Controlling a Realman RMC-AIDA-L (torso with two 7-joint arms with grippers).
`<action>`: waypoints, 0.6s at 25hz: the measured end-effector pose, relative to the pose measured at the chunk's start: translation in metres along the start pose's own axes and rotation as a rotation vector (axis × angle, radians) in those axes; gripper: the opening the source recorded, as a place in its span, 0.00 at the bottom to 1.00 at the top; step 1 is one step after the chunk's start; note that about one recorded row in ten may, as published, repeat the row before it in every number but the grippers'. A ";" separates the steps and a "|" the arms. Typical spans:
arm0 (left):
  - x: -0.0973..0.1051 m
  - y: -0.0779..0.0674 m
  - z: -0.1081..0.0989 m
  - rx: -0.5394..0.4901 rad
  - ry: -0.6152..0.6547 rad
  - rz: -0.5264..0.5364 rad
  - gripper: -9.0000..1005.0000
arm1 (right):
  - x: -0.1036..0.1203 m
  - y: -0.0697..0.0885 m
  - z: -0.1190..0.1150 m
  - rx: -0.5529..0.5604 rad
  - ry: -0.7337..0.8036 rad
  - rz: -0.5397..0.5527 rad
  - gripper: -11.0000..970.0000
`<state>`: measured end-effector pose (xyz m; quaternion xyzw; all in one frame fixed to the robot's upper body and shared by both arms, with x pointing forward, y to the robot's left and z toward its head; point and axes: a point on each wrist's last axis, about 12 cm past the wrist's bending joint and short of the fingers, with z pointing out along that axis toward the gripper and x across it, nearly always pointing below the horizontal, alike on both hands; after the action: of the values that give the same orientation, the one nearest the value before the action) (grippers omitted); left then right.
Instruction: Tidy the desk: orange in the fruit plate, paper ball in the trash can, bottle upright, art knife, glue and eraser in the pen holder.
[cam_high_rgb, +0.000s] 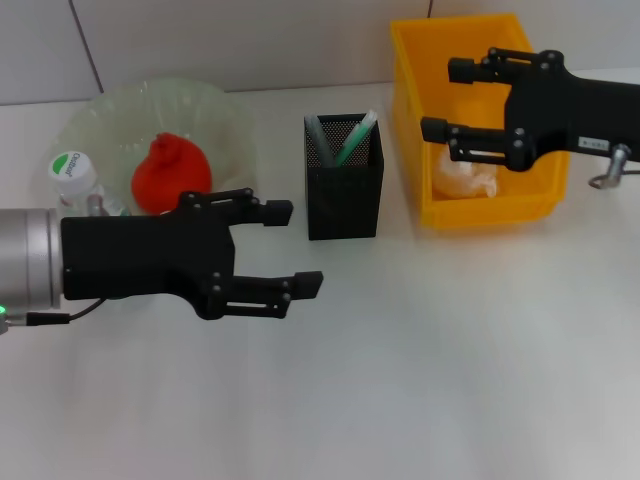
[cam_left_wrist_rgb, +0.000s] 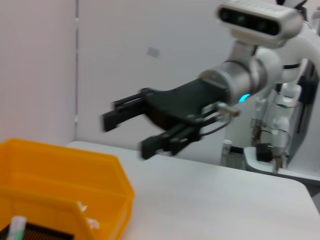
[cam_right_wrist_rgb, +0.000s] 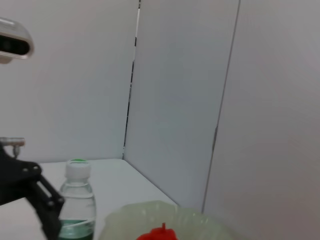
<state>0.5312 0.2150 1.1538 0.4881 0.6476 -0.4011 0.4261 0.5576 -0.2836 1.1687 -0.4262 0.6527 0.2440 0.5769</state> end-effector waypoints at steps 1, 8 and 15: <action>0.002 0.000 -0.002 -0.007 -0.001 -0.005 0.84 | -0.001 0.005 -0.007 -0.020 0.000 0.006 0.73; 0.013 -0.003 -0.013 -0.038 0.000 -0.038 0.84 | 0.000 0.020 -0.017 -0.119 0.030 0.046 0.73; 0.023 -0.007 -0.024 -0.054 0.011 -0.044 0.84 | 0.009 0.037 -0.019 -0.251 0.117 0.091 0.73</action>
<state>0.5169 0.2425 1.1400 0.4642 0.6709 -0.3900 0.4269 0.5163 -0.2821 1.1581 -0.4787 0.6682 0.3241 0.4683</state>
